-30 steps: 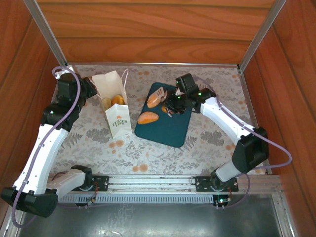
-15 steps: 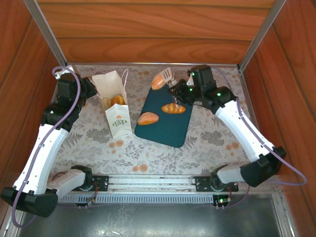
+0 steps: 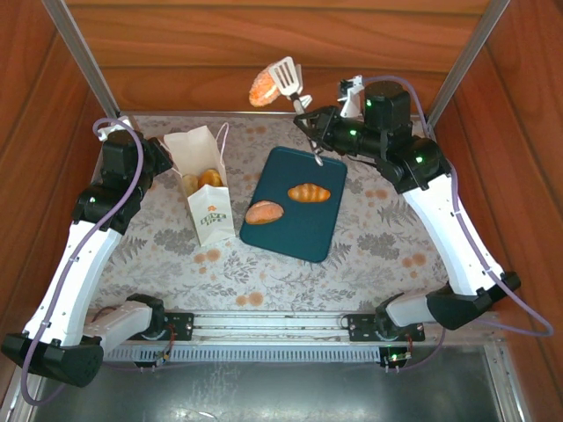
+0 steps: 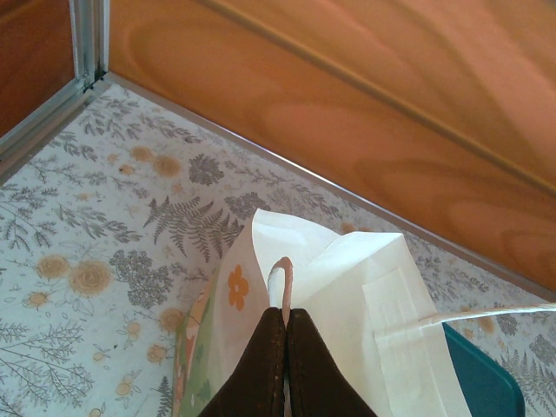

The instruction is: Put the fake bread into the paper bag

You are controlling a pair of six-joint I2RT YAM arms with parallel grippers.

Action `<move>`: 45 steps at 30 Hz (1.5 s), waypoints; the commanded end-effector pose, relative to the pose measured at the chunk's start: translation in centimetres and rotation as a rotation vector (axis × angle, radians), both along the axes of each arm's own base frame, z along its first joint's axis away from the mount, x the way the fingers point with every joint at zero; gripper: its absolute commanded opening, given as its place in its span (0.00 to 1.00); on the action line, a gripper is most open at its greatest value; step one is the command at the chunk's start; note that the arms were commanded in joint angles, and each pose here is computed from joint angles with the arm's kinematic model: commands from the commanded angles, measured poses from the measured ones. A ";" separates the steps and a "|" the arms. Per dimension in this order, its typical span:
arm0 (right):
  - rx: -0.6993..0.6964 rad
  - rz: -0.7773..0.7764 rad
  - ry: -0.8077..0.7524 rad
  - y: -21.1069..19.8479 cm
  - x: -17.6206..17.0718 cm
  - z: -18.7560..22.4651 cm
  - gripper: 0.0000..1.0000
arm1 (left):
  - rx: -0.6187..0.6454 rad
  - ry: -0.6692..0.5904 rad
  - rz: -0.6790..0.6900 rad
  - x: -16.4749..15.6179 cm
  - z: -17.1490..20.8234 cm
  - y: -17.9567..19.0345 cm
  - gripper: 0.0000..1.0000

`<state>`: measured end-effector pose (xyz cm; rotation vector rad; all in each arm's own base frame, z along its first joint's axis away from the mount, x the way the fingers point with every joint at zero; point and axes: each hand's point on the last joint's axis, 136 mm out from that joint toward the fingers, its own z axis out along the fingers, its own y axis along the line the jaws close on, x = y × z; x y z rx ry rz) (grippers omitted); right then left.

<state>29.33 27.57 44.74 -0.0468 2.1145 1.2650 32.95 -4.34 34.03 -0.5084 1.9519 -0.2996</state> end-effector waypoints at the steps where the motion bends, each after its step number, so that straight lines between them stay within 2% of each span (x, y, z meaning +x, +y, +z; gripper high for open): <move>1: 0.005 0.113 -0.093 2.7 -1.6 1.9 0.12 | -0.005 -0.006 0.009 0.2 0.1 0.2 0.00; 11: -0.142 0.272 -0.158 8.1 -4.5 -0.2 0.12 | -0.006 -0.017 0.016 -0.3 0.3 0.4 0.00; 15: -0.249 0.314 -0.172 9.4 -5.1 -2.8 0.12 | -0.010 -0.016 0.015 -0.3 0.3 0.3 0.00; 22: -0.347 0.369 -0.176 10.8 -5.7 -5.6 0.16 | -0.010 -0.017 0.014 -0.1 0.4 0.3 0.00; 24: -0.359 0.381 -0.169 11.0 -5.9 -6.1 0.19 | -0.010 -0.016 0.013 -0.1 0.4 0.3 0.00; 27: -0.366 0.386 -0.167 11.1 -6.0 -6.3 0.32 | -0.010 -0.013 0.013 0.0 0.3 0.3 0.00; 30: -0.362 0.382 -0.172 11.0 -5.9 -6.0 0.38 | -0.010 -0.014 0.011 0.0 0.4 0.2 0.00; 35: -0.347 0.380 -0.192 10.8 -6.1 -4.7 0.39 | -0.011 -0.013 0.010 0.0 0.3 0.2 0.00; 36: -0.365 0.385 -0.173 11.6 -5.6 -5.8 0.39 | -0.011 -0.014 0.010 0.0 0.4 0.2 0.00; 40: -0.351 0.384 -0.187 11.6 -5.6 -5.1 0.40 | -0.012 -0.014 0.009 0.0 0.4 0.1 0.00; 45: -0.335 0.364 -0.195 11.1 -5.7 -4.2 0.37 | -0.013 -0.015 0.007 0.1 0.5 0.1 0.00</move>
